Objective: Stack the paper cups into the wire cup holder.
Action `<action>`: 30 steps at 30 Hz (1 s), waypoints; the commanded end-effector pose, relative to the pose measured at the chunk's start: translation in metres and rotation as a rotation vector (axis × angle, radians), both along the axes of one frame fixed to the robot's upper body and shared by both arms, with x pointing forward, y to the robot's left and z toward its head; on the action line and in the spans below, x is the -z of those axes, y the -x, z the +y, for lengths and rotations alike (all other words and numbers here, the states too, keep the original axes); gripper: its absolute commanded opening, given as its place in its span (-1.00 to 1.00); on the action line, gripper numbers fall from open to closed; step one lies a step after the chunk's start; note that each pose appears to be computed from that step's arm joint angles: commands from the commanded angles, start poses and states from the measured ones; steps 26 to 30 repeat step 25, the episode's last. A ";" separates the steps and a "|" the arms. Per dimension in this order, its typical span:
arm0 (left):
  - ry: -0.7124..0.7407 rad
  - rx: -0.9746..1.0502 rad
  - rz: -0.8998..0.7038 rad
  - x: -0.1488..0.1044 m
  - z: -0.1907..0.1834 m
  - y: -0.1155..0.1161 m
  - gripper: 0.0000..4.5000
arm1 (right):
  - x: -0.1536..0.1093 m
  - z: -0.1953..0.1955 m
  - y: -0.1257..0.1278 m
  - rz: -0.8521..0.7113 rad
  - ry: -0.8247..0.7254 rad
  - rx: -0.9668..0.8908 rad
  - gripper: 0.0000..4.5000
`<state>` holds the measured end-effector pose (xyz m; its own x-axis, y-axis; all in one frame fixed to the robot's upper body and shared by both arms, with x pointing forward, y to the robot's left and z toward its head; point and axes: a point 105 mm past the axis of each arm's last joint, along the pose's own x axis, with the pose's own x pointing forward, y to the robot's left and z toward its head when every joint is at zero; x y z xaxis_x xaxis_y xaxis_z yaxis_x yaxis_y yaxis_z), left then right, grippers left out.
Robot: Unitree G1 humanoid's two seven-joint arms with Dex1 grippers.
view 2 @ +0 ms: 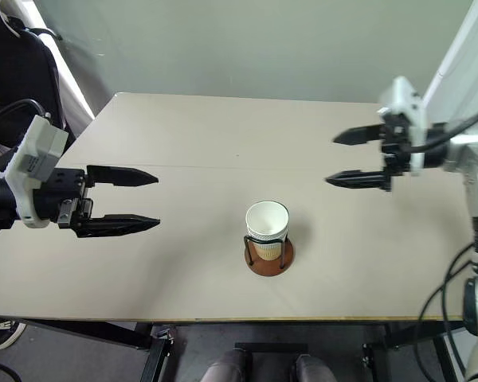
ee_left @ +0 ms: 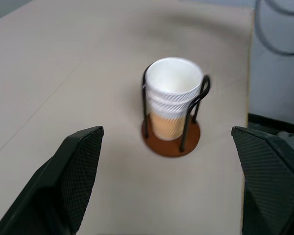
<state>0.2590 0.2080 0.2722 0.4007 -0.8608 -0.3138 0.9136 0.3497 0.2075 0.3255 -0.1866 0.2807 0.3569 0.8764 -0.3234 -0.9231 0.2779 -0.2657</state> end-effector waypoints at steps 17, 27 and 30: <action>0.085 -0.102 -0.044 0.003 0.026 -0.014 1.00 | 0.005 -0.036 0.003 0.033 -0.069 0.083 0.99; 0.078 -0.108 -0.047 0.003 0.027 -0.013 1.00 | 0.008 -0.033 0.003 0.039 -0.067 0.069 0.99; 0.078 -0.108 -0.047 0.003 0.027 -0.013 1.00 | 0.008 -0.033 0.003 0.039 -0.067 0.069 0.99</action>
